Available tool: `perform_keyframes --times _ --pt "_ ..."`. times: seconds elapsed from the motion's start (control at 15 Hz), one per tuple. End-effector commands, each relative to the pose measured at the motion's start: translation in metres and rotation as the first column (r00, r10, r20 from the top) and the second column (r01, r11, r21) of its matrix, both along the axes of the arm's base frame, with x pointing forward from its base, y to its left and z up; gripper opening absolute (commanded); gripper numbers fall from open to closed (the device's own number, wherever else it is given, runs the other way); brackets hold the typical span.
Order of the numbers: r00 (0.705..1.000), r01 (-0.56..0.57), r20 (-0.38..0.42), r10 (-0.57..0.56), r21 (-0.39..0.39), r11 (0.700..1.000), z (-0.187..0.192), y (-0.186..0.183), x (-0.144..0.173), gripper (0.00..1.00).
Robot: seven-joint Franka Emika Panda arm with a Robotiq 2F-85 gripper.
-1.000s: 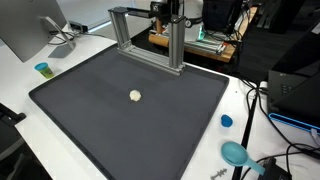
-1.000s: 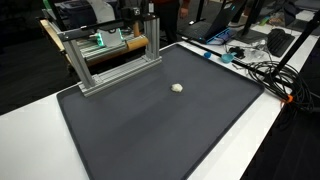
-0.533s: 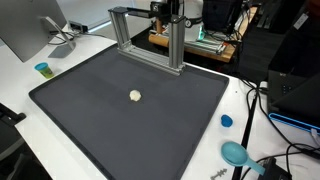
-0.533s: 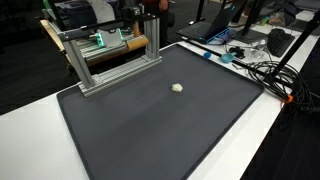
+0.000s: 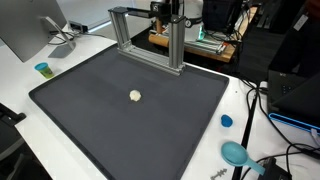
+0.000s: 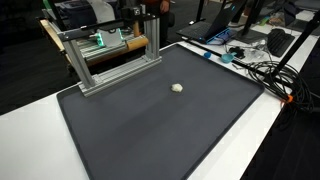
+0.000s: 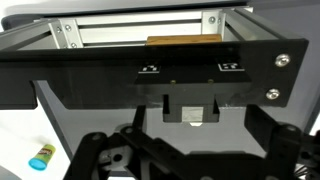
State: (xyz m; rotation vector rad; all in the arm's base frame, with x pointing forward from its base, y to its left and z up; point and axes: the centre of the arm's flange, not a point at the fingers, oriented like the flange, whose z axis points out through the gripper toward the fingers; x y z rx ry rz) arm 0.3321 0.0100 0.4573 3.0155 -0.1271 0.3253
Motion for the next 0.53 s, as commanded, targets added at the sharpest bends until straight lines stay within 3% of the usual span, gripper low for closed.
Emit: perform_keyframes --times 0.0,0.47 --pt "1.0 -0.005 -0.005 0.005 0.031 1.0 -0.01 -0.002 0.012 1.0" --pt "1.0 -0.012 -0.028 0.013 0.031 0.999 -0.023 -0.003 0.0 1.0"
